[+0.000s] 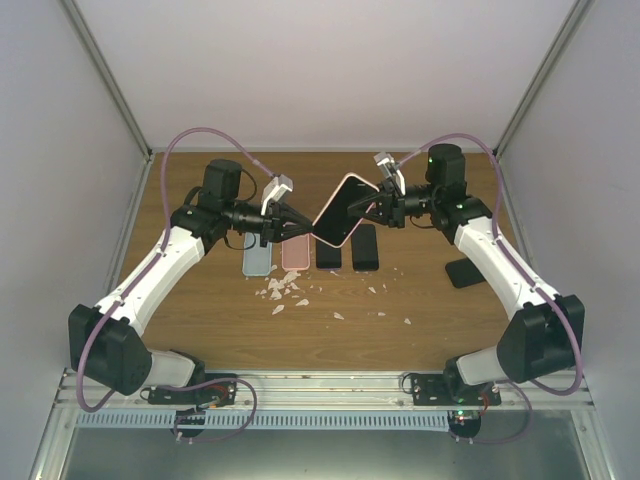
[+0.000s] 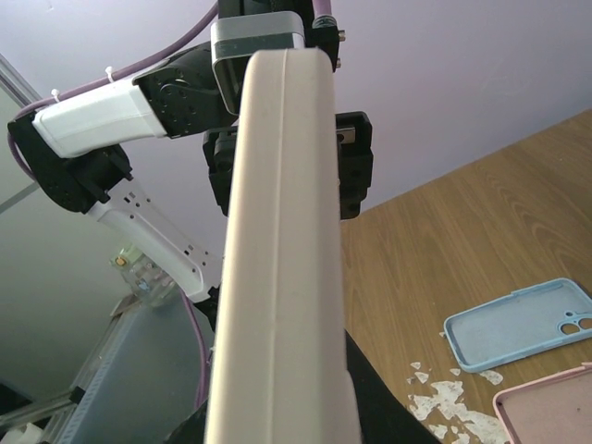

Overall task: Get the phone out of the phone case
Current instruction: Remove the phone case from the phone.

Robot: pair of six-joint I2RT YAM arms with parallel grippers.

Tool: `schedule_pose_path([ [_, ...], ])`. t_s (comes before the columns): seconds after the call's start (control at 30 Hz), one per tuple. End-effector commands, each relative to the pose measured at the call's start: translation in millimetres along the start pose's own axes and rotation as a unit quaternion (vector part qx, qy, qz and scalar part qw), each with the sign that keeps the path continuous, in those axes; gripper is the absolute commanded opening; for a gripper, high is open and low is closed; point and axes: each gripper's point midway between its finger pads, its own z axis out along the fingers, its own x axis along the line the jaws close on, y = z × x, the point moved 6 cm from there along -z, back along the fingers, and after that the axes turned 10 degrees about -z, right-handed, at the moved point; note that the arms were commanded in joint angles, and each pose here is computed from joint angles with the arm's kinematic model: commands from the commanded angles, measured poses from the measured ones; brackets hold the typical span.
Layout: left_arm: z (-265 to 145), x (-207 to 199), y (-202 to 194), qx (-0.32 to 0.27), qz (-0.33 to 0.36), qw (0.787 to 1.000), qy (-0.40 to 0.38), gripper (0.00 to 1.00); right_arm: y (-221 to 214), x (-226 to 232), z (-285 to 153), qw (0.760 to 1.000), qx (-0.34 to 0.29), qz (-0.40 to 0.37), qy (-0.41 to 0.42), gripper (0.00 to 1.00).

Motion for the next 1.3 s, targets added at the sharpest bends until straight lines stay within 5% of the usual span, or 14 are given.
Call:
schedule_pose_path([
  [0.0, -5.3, 34.7, -6.7, -0.005, -0.016, 0.996, 0.084, 0.04, 25.6, 53.1, -2.5, 0.985, -0.007, -0.048, 0.166, 0.00],
  [1.27, -1.5, 54.8, -27.3, 0.000, -0.052, 0.996, 0.072, 0.00, 36.4, 66.5, -3.8, 0.978, -0.022, -0.073, 0.195, 0.00],
])
